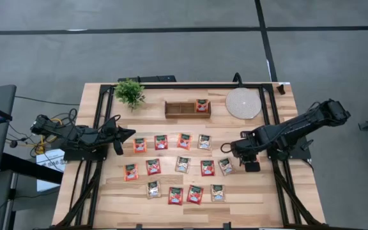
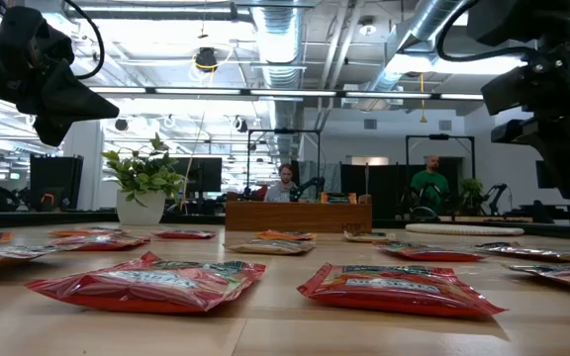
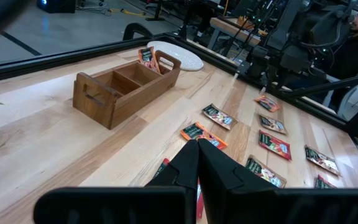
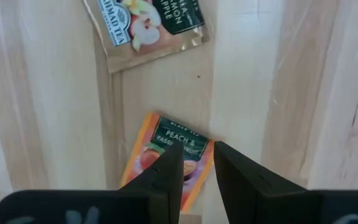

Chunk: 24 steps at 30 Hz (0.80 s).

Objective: Pick & Place Tea
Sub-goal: Put the orange tea bag into the right section of the wooden organizer

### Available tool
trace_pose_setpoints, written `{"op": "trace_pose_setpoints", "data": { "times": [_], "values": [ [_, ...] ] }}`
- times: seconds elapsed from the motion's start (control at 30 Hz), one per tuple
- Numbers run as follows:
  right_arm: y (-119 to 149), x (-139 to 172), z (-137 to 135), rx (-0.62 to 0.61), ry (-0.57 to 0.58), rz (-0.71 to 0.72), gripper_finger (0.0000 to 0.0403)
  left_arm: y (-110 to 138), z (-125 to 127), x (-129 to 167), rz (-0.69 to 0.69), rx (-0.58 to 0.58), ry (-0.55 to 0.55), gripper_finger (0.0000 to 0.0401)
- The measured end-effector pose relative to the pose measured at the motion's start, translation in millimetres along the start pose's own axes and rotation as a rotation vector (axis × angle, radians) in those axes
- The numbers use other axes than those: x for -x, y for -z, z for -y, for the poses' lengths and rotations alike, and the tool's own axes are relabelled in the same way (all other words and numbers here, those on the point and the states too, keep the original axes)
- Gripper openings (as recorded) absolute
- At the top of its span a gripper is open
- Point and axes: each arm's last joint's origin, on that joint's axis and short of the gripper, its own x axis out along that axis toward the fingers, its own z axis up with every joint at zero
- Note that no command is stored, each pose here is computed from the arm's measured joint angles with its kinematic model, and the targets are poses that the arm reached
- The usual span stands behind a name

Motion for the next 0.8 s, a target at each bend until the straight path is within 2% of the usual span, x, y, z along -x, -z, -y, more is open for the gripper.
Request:
{"op": "trace_pose_setpoints", "data": {
  "times": [0.23,0.33,0.57,0.8],
  "values": [
    [-2.8,-1.5,-6.9,0.051,-0.130,0.000,0.0083,0.0,0.0,0.0,0.000,0.000,0.000,0.0000],
    [-5.3,-6.5,-10.6,0.056,-0.137,-0.016,0.0083,0.0,0.0,0.0,0.000,0.000,0.000,0.0000],
    [-14.7,-34.6,-3.9,-0.084,-0.121,-0.169,0.0083,-0.6,0.4,0.0,0.006,0.005,0.003,0.0000],
    [-19.7,-57.9,-3.4,-0.108,-0.129,-0.276,0.0083,-0.6,0.4,0.0,0.006,0.005,0.003,0.0000]
  ]
}}
